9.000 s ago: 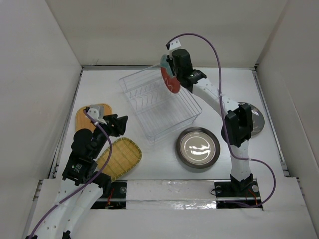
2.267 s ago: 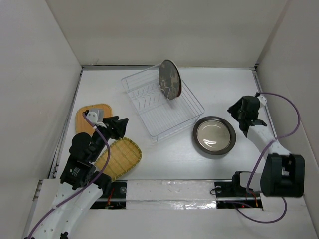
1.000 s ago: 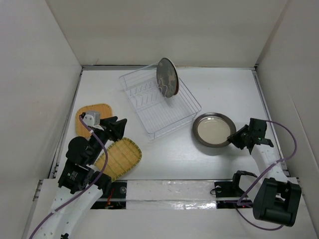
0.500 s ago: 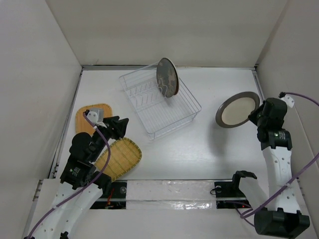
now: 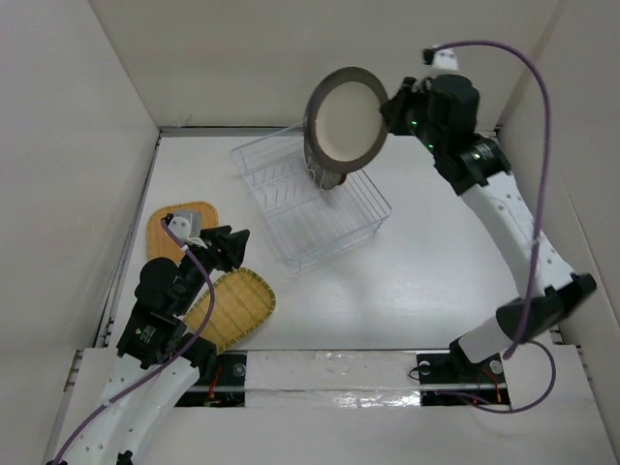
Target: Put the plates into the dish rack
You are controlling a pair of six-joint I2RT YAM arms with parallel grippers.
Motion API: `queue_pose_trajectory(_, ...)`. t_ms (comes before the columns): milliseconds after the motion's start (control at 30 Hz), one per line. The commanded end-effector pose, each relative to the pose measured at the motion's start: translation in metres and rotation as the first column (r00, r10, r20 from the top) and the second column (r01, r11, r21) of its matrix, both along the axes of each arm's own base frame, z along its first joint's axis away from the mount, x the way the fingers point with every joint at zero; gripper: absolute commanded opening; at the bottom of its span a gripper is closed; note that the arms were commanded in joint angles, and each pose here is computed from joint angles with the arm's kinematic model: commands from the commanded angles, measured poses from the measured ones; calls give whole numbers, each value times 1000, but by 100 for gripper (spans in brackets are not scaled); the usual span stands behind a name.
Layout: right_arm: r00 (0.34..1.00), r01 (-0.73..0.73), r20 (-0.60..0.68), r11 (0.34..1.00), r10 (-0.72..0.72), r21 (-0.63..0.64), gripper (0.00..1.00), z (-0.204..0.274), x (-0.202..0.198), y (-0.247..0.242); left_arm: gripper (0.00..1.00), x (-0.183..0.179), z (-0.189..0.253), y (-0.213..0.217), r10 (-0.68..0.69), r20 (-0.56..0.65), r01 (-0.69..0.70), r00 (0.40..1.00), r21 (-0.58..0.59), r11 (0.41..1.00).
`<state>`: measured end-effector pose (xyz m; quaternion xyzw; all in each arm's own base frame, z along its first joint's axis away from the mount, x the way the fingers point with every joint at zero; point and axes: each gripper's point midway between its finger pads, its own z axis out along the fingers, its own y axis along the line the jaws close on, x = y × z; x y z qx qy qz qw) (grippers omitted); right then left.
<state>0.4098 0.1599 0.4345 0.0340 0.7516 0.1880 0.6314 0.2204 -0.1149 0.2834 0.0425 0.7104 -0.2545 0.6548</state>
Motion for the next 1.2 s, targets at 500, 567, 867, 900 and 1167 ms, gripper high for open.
queue_pose_trajectory(500, 956, 239, 259, 886, -142, -397, 0, 18, 118, 106, 45, 10, 6, 8, 65, 19, -65, 998, -4, 998)
queue_pose_trajectory(567, 953, 244, 267, 881, -141, -406, 0, 14, 120, 112, 45, 11, 5, 7, 65, 15, -65, 998, -1, 998)
queue_pose_trajectory(867, 982, 162, 169, 854, -89, -494, 0, -61, 135, 136, 45, 14, 2, 8, 76, 6, -76, 997, 7, 997)
queue_pose_trajectory(900, 985, 144, 157, 852, -74, -504, 0, -71, 133, 144, 45, 14, 2, 8, 74, 2, -74, 997, 7, 997)
queue_pose_trajectory(1167, 995, 79, 94, 825, -31, -559, 0, -127, 129, 164, 45, 15, -2, 8, 77, -9, -77, 997, 16, 997)
